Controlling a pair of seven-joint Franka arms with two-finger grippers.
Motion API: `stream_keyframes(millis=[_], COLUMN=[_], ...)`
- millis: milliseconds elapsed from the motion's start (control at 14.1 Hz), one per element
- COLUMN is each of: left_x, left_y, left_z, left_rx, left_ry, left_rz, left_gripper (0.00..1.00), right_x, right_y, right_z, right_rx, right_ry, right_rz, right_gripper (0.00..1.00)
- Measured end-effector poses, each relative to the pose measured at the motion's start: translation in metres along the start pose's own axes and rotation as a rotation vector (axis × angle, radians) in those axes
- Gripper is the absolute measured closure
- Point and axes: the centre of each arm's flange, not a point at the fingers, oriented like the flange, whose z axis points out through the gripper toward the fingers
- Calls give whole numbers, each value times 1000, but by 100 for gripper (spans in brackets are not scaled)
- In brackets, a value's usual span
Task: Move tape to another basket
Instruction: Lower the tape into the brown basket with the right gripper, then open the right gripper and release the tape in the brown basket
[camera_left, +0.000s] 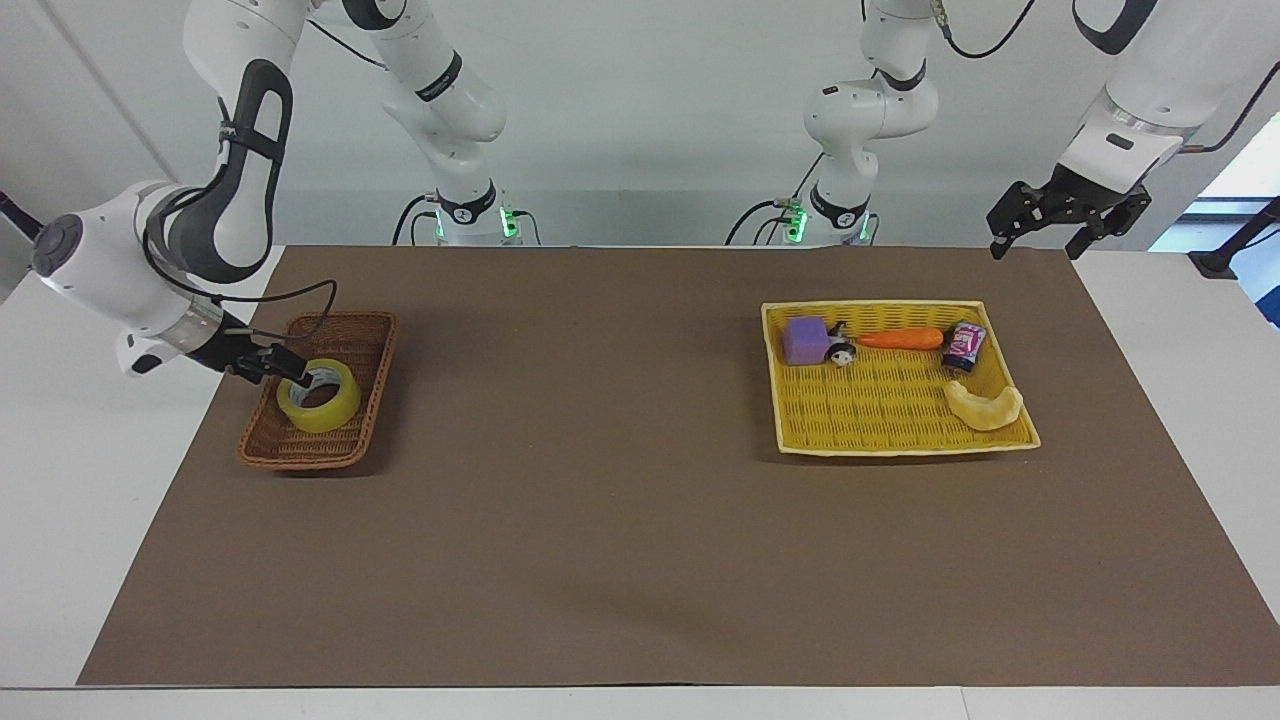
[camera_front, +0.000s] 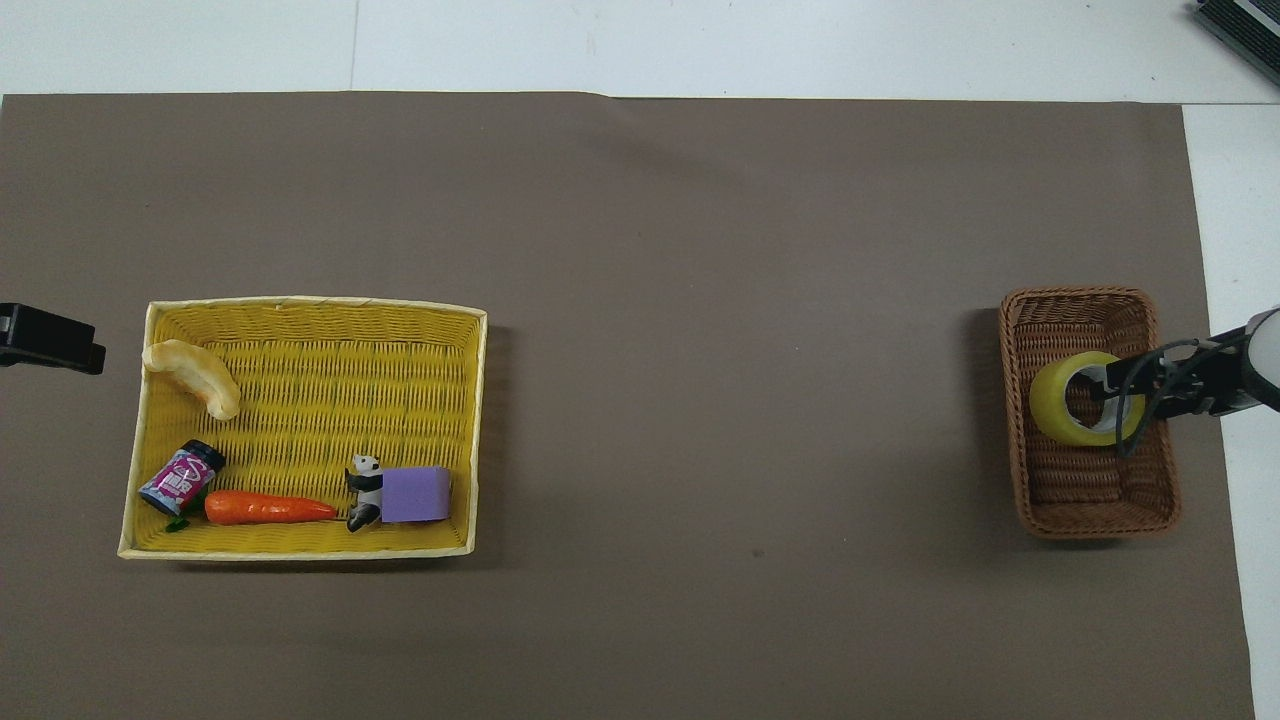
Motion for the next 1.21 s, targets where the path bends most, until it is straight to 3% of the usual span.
stream_keyframes(millis=[213,498,854,1210], left_x=[0,0,0,0], left_y=[0,0,1,1], left_z=[0,0,0,0], left_rx=[0,0,0,0], left_ry=[0,0,0,0], left_rz=[0,0,3,2], left_gripper=[0,0,0,0], right_x=[-9,-42,-76,-99], right_y=[-51,-138,-243,-299], right_z=[-51,-96,-101,-106], right_rx=[-78,-160,-197,-203], right_ry=[44,56,53,75], right_rz=[-53,2,9,-51], right_gripper=[0,0,0,0])
